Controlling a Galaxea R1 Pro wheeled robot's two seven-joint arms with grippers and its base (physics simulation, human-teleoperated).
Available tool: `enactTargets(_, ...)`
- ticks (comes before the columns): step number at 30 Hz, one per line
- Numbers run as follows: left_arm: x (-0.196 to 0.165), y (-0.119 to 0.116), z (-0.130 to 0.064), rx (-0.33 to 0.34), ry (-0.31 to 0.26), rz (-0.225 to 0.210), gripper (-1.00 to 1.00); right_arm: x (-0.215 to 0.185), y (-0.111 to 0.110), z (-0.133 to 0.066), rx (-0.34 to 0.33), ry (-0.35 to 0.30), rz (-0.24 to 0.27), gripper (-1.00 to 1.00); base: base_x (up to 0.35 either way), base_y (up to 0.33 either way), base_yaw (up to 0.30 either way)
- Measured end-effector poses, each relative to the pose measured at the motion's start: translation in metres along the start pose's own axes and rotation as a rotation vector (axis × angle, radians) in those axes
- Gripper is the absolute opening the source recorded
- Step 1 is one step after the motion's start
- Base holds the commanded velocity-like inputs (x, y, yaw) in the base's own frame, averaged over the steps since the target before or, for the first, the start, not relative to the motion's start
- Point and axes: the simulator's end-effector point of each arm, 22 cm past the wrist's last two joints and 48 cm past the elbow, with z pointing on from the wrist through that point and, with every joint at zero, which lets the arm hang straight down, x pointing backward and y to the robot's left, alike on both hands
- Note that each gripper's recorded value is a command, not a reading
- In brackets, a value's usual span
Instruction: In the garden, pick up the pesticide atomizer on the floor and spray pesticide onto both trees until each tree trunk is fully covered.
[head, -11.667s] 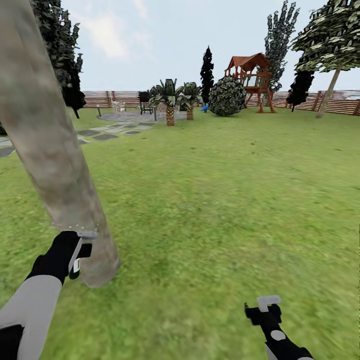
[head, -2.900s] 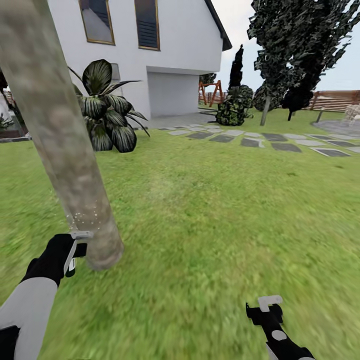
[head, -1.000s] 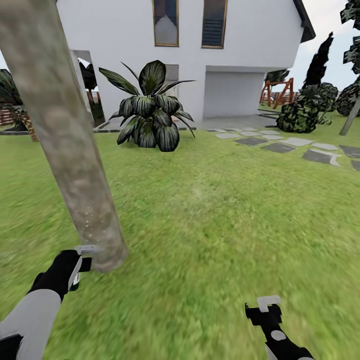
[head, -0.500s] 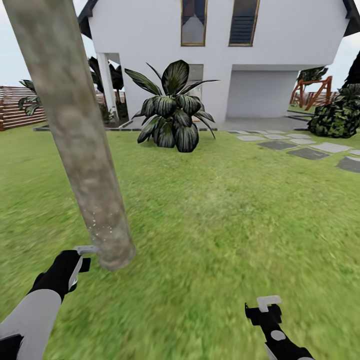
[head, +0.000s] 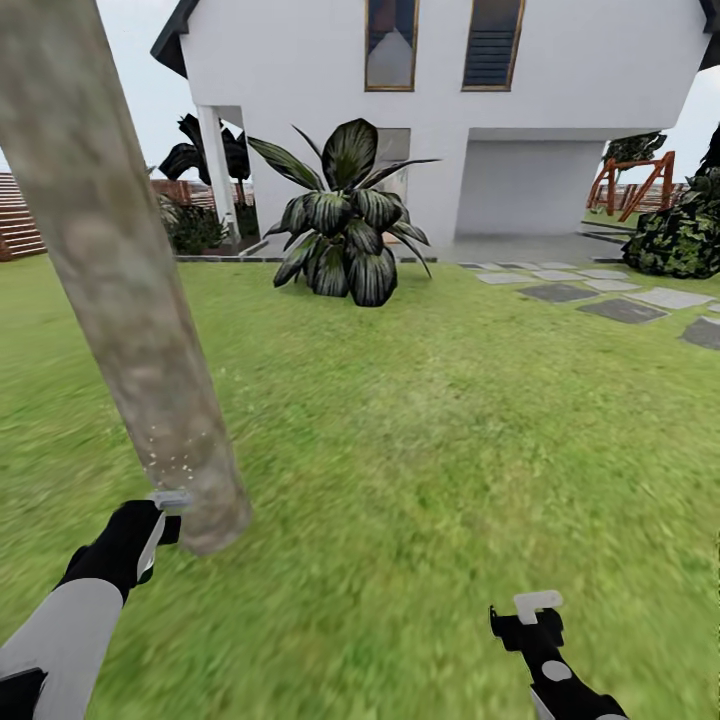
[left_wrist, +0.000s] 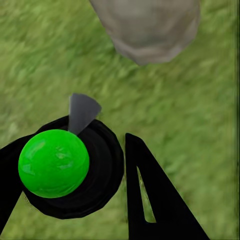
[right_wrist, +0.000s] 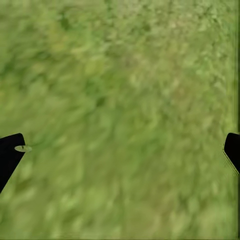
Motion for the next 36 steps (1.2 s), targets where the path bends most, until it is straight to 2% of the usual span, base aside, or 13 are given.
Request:
enactTargets(7,0.0001,0.0001,0.0001,0.000,0.000,0.000,-1.00,0.0001,0.0006,0.0000,-0.001,0.001,0.000,1.00,0.120,-0.257,0.119)
enactTargets(30,0.0001,0.0002,0.0001,-0.001,0.000,0.000,-1.00,0.0000,0.0013,0.0000,-0.001,0.001,0.001,1.00,0.088,-0.266,0.268)
enactTargets(36,0.0000,0.0000,0.0001,0.000,0.000,0.000,-1.00,-0.0001,0.0012,0.0000,-0.001,0.000,0.001,1.00,0.084,-0.269,0.030)
